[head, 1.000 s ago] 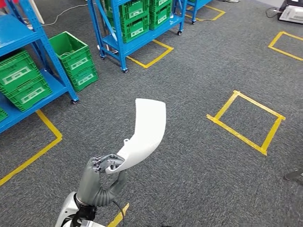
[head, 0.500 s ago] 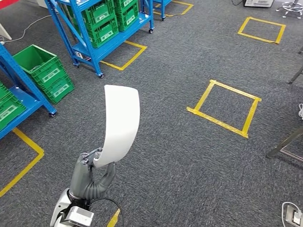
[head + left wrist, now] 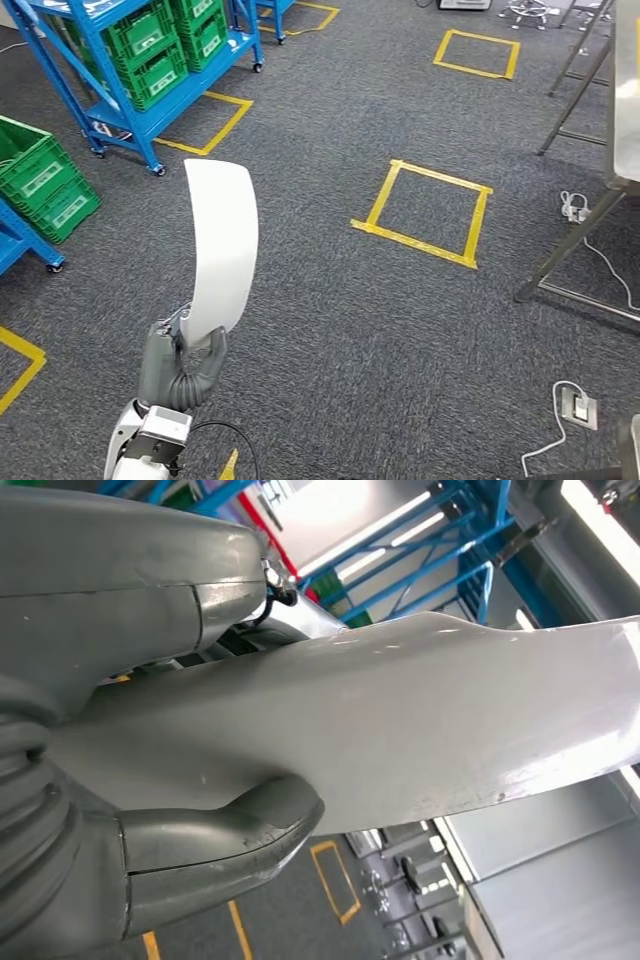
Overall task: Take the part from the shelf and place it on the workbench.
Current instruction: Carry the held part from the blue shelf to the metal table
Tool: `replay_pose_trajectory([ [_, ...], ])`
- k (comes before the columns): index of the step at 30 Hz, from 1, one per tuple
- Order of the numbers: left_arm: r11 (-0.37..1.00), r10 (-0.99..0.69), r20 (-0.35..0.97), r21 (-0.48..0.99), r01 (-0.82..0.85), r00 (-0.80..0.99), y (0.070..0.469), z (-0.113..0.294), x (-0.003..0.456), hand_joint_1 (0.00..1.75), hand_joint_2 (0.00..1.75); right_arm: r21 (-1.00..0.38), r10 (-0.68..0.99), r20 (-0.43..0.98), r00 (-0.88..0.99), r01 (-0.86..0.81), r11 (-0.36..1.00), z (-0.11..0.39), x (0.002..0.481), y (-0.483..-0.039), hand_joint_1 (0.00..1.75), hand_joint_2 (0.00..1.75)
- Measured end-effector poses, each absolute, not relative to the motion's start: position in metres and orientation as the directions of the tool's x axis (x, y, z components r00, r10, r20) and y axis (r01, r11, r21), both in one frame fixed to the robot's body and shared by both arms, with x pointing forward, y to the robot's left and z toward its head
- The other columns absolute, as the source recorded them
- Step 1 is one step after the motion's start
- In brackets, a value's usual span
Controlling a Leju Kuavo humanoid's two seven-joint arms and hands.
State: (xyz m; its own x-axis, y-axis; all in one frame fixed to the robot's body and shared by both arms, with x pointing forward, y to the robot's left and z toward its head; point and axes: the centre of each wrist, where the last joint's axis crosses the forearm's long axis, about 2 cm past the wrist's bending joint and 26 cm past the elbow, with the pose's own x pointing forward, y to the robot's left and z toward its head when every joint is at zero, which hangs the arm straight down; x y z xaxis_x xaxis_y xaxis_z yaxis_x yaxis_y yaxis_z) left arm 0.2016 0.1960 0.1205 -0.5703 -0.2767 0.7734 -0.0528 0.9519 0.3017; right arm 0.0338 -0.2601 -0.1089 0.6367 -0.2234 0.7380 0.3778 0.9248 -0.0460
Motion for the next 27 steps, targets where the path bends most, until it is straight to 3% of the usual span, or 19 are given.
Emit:
replay_pose_trajectory([
  [27, 0.963, -0.245, 0.800, 0.267, -0.041, -0.547, 0.2011, 0.1111, 0.2012, 1.75, 1.75, -0.055, -0.205, 0.736, 0.645, 0.359, 0.932, -0.1077, 0.0374, -0.2621, 0.00, 1.75],
])
